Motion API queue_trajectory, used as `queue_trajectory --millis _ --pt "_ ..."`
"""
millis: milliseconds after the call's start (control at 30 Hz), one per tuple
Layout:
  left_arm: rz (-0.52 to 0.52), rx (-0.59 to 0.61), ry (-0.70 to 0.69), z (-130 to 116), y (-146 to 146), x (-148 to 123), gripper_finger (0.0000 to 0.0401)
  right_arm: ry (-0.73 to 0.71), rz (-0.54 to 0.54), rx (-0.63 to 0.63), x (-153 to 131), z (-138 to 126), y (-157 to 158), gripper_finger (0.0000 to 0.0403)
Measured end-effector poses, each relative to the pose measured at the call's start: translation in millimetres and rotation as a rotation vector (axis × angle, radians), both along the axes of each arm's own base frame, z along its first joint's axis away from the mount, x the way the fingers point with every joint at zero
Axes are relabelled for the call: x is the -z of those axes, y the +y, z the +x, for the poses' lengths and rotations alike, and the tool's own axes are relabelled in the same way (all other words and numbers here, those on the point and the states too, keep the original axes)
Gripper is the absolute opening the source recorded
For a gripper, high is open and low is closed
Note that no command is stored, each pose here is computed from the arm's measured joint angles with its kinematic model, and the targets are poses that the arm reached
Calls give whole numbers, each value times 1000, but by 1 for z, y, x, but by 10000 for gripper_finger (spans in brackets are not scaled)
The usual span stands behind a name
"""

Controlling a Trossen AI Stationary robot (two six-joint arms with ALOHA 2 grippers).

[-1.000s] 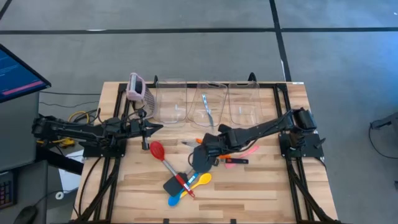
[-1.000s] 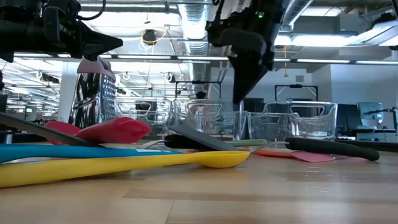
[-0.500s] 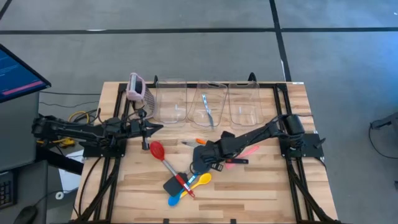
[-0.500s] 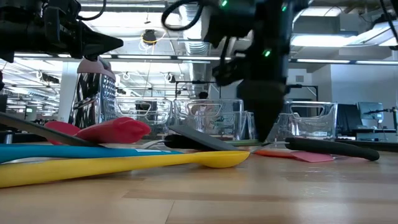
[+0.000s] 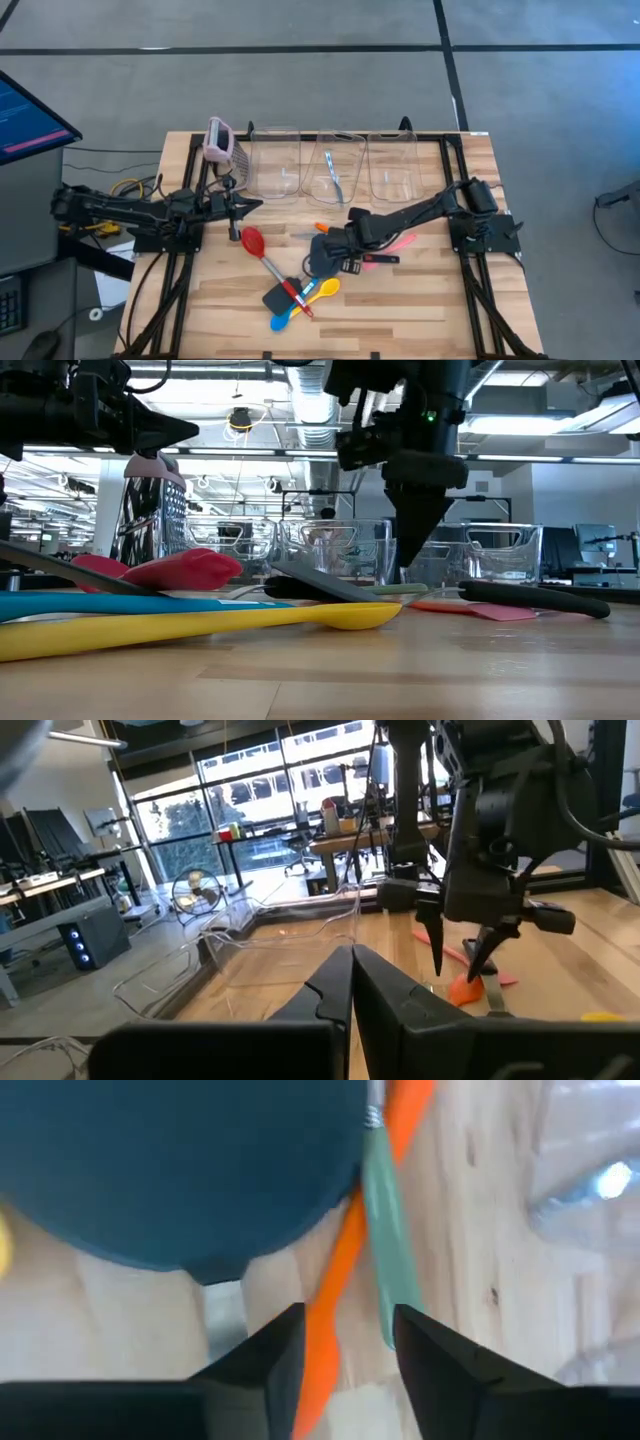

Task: Pick & Place Kitchen Items
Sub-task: Put the green table knife into the middle transparent bin

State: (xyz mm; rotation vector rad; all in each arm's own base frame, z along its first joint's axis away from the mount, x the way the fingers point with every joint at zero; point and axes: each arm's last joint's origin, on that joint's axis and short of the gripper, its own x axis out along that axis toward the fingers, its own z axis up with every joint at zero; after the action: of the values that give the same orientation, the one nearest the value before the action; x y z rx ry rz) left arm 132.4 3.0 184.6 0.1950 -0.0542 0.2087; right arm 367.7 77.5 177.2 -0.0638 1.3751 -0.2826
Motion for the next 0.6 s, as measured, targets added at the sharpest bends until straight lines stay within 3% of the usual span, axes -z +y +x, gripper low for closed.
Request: queue_trajectory --millis 300,600 --pt "0 0 1 0 0 0 2 32 -48 -63 10 6 -12 212" --pt "0 0 1 0 0 0 2 56 -21 -93 11 9 -30 188"
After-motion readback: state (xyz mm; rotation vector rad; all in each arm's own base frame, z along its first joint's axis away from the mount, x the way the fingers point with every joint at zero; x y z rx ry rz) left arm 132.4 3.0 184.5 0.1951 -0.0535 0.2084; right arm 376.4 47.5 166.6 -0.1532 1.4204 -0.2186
